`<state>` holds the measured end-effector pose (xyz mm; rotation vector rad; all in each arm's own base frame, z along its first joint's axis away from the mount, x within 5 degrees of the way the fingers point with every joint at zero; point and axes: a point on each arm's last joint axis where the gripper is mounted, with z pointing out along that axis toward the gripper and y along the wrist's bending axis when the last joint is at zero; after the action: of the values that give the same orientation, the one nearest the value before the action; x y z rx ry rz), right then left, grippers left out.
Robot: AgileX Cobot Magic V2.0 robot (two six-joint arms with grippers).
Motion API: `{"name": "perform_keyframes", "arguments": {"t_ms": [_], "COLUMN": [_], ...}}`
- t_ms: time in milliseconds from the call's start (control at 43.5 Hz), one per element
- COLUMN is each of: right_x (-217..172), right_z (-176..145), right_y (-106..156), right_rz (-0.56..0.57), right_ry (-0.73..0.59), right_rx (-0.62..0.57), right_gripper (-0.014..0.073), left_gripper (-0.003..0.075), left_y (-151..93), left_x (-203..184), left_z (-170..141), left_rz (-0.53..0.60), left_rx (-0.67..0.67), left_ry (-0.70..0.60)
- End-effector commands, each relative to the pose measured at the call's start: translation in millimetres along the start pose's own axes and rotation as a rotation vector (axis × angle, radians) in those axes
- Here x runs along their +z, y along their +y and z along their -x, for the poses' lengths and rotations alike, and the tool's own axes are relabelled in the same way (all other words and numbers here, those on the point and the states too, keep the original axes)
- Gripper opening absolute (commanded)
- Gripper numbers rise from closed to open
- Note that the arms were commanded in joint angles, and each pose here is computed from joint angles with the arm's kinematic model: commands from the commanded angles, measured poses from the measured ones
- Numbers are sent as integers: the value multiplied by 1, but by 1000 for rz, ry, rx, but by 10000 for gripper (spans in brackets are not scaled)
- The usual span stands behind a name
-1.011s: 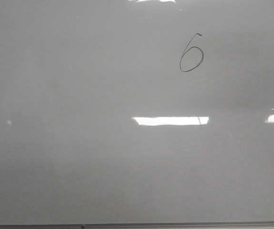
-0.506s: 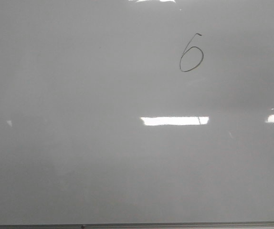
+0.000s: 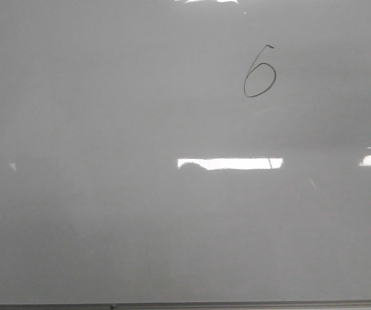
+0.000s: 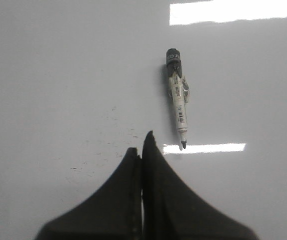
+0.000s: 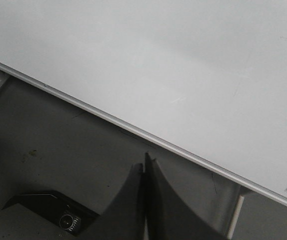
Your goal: Write number 6 on whiteboard
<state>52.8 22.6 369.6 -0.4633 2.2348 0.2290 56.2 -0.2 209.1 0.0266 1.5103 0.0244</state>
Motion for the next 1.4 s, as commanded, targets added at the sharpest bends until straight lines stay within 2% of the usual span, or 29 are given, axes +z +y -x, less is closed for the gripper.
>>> {"name": "perform_keyframes", "arguments": {"t_ms": [0, 92, 138, 345, 529, 828, 1126, 1379], "right_x": [-6, -1, 4, 27, 55, 91, 91, 91], "right_z": [1, -14, -24, -60, -90, -119, -122, -122], "right_y": [-4, -11, -14, -17, -18, -22, -23, -23], "right_rz": [-44, -139, -202, -337, -397, -431, -391, -390], "right_ry": [-92, -145, -245, -645, -804, -906, -916, -916], "right_rx": [21, 65, 84, 94, 78, 61, 192, 197], "right_gripper": [-67, -67, -67, -67, -67, -67, -67, -67], "left_gripper": [-20, -20, -20, -20, -20, -20, -20, -20], "left_y": [1, 1, 1, 1, 1, 1, 1, 1], "left_x": [-2, -2, -2, -2, -2, -2, -2, -2], "left_z": [6, 6, 6, 6, 6, 6, 6, 6], "left_rz": [5, 5, 5, 5, 5, 5, 5, 5], "left_rx": [-7, -7, -7, -7, -7, -7, -7, -7], "left_ry": [-86, -86, -86, -86, -86, -86, -86, -86]}}
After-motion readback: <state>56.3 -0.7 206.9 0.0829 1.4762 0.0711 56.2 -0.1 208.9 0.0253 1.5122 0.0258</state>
